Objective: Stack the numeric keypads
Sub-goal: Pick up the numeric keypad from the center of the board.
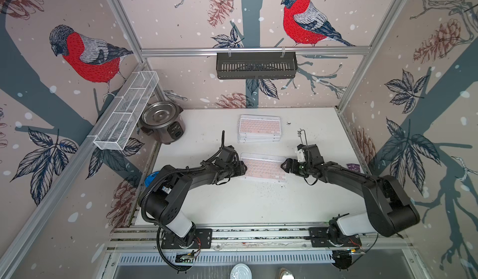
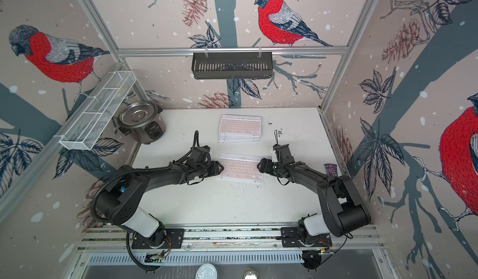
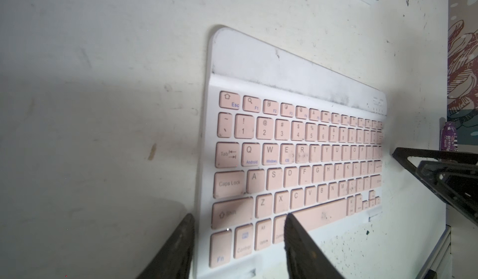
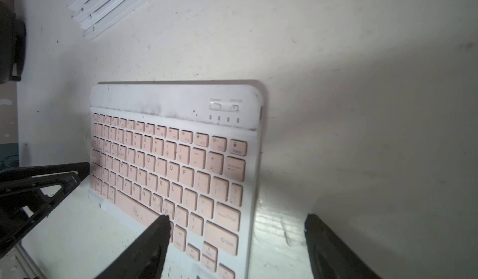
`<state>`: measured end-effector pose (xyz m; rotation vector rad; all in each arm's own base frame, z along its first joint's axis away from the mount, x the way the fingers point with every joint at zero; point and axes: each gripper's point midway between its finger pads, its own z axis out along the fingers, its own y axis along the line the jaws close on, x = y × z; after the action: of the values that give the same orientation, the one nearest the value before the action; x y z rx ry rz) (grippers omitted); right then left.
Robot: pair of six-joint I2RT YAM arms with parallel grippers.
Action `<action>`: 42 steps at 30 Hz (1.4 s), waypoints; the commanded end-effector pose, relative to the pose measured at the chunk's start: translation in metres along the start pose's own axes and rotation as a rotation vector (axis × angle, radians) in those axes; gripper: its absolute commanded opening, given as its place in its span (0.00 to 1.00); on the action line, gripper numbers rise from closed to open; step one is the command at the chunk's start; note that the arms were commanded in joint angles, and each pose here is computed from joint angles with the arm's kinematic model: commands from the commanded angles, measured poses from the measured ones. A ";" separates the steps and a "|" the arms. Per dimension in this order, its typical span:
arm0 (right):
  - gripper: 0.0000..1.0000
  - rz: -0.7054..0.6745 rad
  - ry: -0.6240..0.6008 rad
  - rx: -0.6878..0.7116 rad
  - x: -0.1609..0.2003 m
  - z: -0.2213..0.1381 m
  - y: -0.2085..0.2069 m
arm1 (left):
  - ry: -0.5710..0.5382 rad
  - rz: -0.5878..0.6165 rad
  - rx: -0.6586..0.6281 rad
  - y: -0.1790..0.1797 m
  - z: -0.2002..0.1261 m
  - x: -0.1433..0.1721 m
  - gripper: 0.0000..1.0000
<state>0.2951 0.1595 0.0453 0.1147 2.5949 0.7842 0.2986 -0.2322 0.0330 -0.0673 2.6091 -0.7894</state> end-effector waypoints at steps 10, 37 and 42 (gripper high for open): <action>0.84 0.001 0.014 -0.184 -0.001 -0.021 0.012 | 0.011 0.018 -0.021 0.008 -0.001 0.008 0.56; 0.84 -0.055 0.059 0.058 0.017 0.016 0.009 | 0.030 0.039 0.013 0.006 0.009 0.020 0.56; 0.84 -0.053 0.063 0.039 0.022 0.019 0.019 | 0.045 0.029 0.021 0.006 0.010 0.029 0.56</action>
<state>0.2862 0.1906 0.0385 -0.0107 2.6325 0.7516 0.2980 -0.2445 0.0319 0.0298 2.5197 -0.8385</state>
